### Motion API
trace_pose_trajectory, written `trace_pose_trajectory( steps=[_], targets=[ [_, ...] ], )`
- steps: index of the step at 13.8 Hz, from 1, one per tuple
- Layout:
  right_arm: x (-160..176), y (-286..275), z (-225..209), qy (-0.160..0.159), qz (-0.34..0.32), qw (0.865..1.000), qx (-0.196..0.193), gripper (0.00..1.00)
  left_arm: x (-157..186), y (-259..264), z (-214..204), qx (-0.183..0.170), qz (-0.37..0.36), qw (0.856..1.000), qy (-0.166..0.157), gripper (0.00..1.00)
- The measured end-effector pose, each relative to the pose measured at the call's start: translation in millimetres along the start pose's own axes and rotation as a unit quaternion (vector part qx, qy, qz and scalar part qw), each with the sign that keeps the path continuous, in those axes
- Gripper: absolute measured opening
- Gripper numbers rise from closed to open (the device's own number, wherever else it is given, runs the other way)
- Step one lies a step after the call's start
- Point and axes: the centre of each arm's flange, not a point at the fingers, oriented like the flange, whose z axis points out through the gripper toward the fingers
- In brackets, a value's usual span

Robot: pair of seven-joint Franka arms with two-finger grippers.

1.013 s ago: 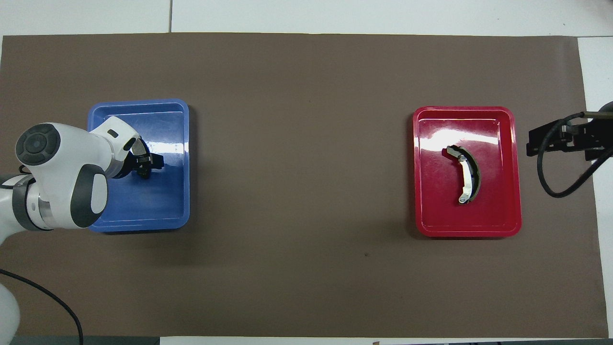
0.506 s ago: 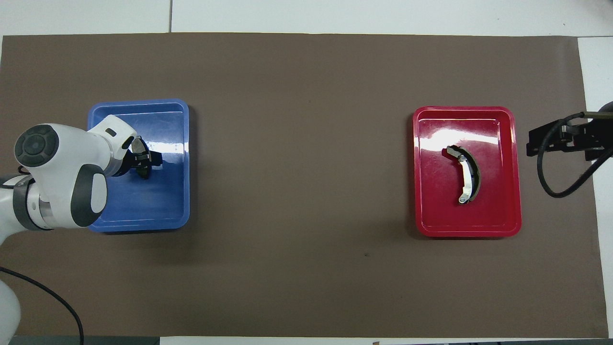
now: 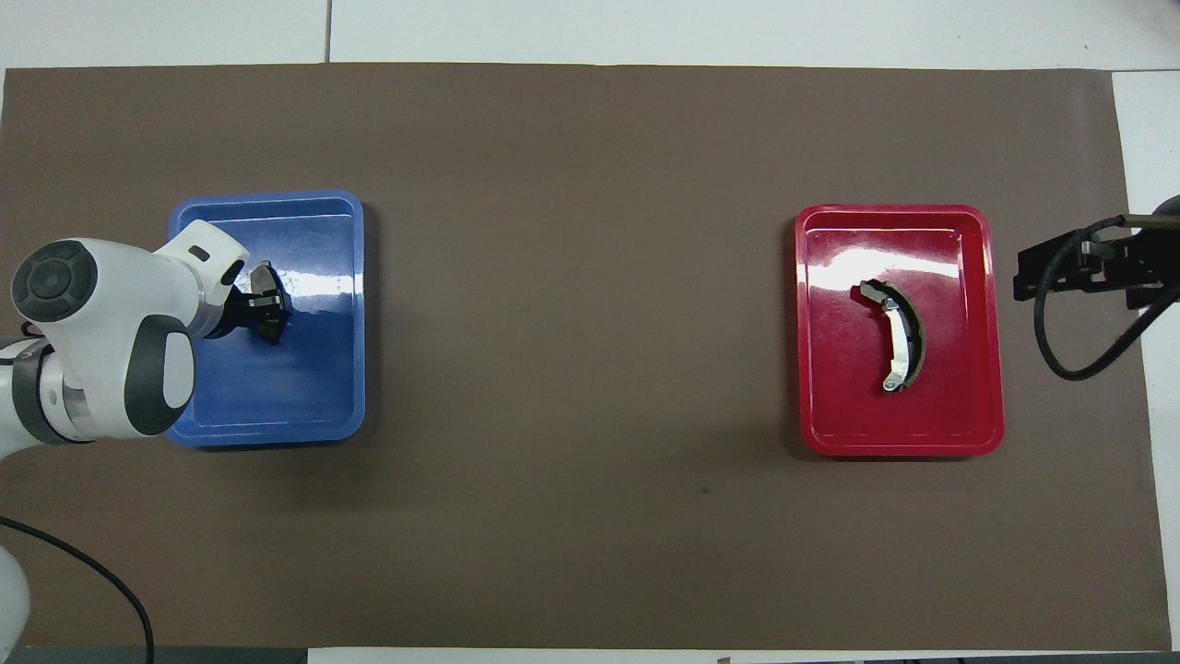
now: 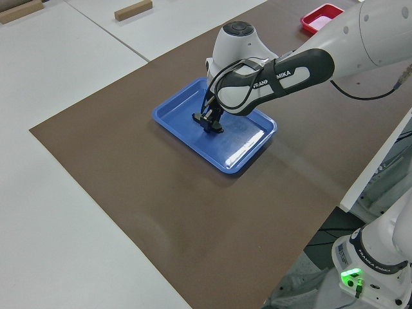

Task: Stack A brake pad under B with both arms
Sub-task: 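Close the left gripper on the dark brake pad and lift it, then carry the pad with the left gripper while the right gripper reaches the red tray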

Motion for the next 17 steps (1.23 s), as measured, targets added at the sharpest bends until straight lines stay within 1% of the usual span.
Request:
trace_pose_trajectory(
  steps=[1,3,5,8,10,12,13,15,17],
  targets=[
    [0.0,0.0,0.0,0.000,0.000,1.000,0.000,1.00,0.9,0.6,-2.3,0.000,0.000,1.000,0.002,0.38],
    [0.0,0.0,0.0,0.000,0.000,1.000,0.000,1.00,3.8,1.2,-6.4,-0.001,0.001,1.000,0.007,0.38],
    [0.0,0.0,0.0,0.000,0.000,1.000,0.000,1.00,8.6,3.6,-19.5,-0.002,0.002,1.000,0.011,0.38],
    [0.3,0.0,0.0,0.001,0.000,1.000,0.000,1.00,3.5,29.5,-55.1,-0.006,0.017,1.000,0.008,0.38],
    [2.9,0.2,4.5,0.009,0.001,1.000,0.001,1.00,-5.8,66.3,-74.4,-0.011,0.026,1.000,0.011,0.38],
    [8.1,11.1,24.1,0.025,0.004,1.000,0.004,1.00,-22.7,119.2,-77.7,-0.016,0.034,0.999,0.009,0.38],
    [10.8,21.9,40.1,0.030,-0.003,1.000,0.005,1.00,-33.1,145.1,-76.4,-0.018,0.034,0.999,0.006,0.38],
    [20.8,44.6,85.2,0.036,-0.025,0.999,0.004,1.00,-56.1,199.6,-70.1,-0.020,0.036,0.999,-0.001,0.38],
    [32.7,54.0,127.5,0.031,-0.042,0.999,0.002,1.00,-70.4,252.6,-64.5,-0.023,0.030,0.999,-0.002,0.38]
  ],
)
